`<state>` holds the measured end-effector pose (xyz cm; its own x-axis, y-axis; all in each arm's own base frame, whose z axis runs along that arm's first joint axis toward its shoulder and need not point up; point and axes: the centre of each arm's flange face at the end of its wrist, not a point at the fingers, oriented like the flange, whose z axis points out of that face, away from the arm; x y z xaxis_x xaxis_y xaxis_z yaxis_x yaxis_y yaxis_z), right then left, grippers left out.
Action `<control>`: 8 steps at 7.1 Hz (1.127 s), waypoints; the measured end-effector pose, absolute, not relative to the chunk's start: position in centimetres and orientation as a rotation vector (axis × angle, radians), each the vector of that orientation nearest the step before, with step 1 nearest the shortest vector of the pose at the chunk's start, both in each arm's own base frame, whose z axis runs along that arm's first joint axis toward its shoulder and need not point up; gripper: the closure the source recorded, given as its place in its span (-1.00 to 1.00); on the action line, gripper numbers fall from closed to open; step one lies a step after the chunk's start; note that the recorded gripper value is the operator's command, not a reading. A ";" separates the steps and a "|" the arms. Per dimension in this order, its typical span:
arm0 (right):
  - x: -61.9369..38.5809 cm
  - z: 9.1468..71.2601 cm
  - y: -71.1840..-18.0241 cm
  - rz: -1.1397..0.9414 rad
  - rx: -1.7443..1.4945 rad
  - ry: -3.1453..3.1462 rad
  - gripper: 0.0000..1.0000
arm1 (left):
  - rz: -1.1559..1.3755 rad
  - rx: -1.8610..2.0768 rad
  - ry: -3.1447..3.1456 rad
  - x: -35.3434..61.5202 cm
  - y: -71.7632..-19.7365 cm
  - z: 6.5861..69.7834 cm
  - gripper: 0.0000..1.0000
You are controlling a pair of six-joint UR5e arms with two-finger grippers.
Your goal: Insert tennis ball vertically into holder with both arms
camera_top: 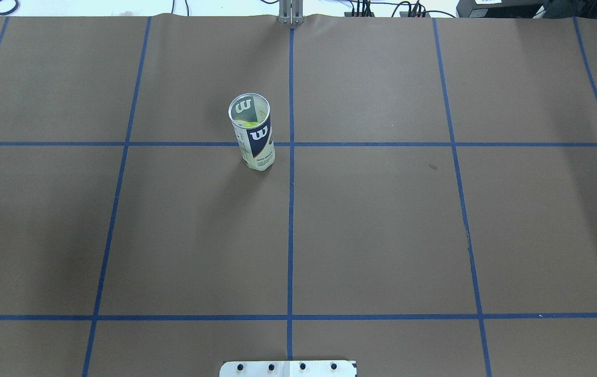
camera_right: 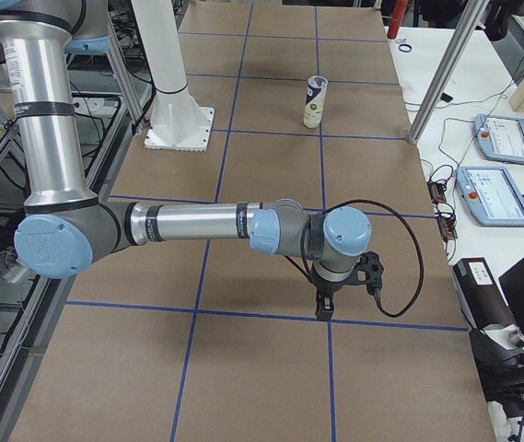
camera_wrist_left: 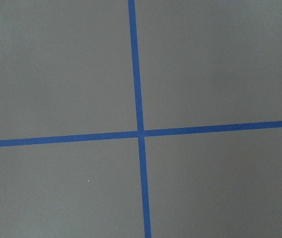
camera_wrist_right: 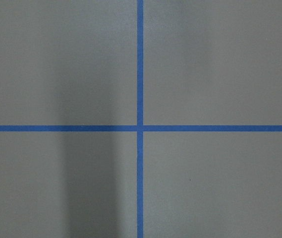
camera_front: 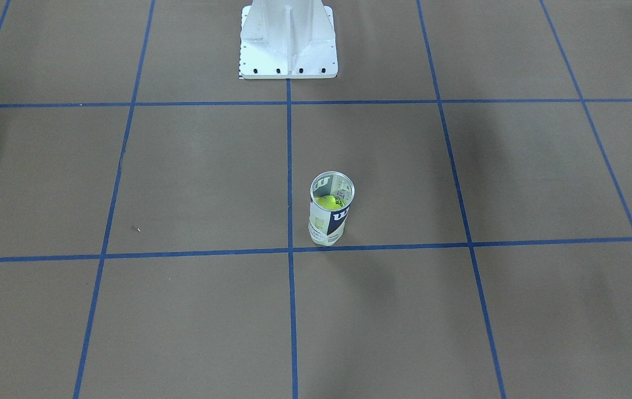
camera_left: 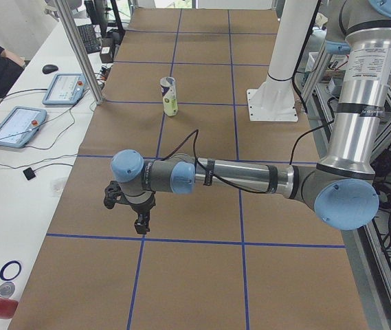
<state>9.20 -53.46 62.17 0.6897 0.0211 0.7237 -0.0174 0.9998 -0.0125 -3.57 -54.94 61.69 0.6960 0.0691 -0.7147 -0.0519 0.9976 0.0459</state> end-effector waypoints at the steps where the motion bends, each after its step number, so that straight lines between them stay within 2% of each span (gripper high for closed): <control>1: 8.7 62.1 -53.6 0.014 -0.008 -0.811 -0.99 | 0.067 0.018 0.799 -3.6 -54.6 62.1 -0.99; 8: 5.9 61.3 -54.1 -0.041 -0.011 -0.816 -0.99 | 0.063 0.007 0.800 -3.6 -53.9 62.7 -0.99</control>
<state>5.91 -54.09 61.35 0.6847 -0.0326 0.7281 0.0407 0.9992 0.0065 -3.61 -53.92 62.66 0.6953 0.0587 -0.7163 -0.0538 0.9981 0.0296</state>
